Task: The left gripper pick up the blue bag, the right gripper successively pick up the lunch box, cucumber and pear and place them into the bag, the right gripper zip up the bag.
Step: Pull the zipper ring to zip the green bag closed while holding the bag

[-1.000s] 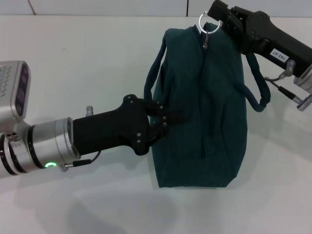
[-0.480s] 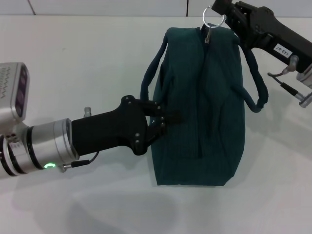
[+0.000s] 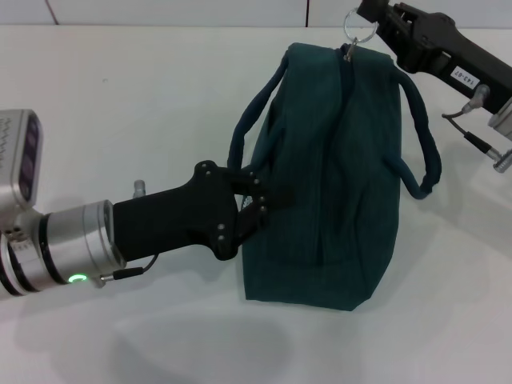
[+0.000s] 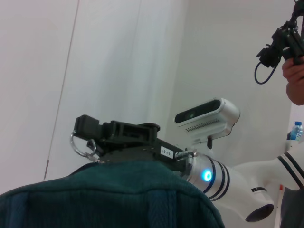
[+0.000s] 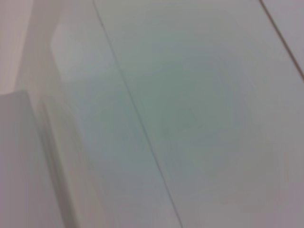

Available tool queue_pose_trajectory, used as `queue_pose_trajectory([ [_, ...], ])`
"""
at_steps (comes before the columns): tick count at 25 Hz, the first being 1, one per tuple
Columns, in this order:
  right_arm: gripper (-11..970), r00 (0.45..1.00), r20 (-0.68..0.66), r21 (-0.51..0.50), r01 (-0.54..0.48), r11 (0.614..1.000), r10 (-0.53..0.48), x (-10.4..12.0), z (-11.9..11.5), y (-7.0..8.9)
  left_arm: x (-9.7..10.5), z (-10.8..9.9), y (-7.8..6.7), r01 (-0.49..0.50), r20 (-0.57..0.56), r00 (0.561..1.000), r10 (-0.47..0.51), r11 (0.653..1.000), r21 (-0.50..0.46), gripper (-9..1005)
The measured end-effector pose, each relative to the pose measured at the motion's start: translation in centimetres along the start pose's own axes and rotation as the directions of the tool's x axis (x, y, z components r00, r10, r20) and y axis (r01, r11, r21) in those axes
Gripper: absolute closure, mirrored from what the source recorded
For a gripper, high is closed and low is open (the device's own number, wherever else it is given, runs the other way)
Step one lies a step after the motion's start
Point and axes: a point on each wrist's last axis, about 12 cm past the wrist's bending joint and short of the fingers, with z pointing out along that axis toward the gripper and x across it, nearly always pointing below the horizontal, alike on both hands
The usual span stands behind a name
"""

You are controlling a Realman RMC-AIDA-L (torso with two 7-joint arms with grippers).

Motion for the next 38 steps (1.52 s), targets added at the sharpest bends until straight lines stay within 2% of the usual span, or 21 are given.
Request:
queue_pose_trajectory([
  [8,948,1.000,-0.026,0.071,-0.001,0.997,0.003,0.4,0.0,-0.8,-0.2,-0.2,-0.3,-0.030,0.027,0.999,0.029,0.999,0.014,913],
  [16,948,0.998,-0.063,0.161,-0.007,0.987,0.017,1.1,-0.3,-1.7,-0.3,-0.6,-0.2,-0.034,0.049,0.998,0.035,0.999,-0.019,911],
  [21,948,0.999,-0.045,0.178,-0.022,0.984,0.030,1.1,-0.6,-1.8,-0.1,-1.2,0.1,-0.021,0.087,0.996,0.030,0.994,-0.103,909],
  [29,948,1.000,0.006,0.146,-0.030,0.989,0.030,0.9,-1.5,-1.2,-0.1,-2.5,1.2,0.040,0.177,0.984,0.008,0.962,-0.271,906],
  [38,948,0.999,0.045,0.139,-0.028,0.990,0.022,0.9,-2.7,-0.9,-0.7,-3.7,1.8,0.101,0.300,0.954,0.018,0.922,-0.375,657],
])
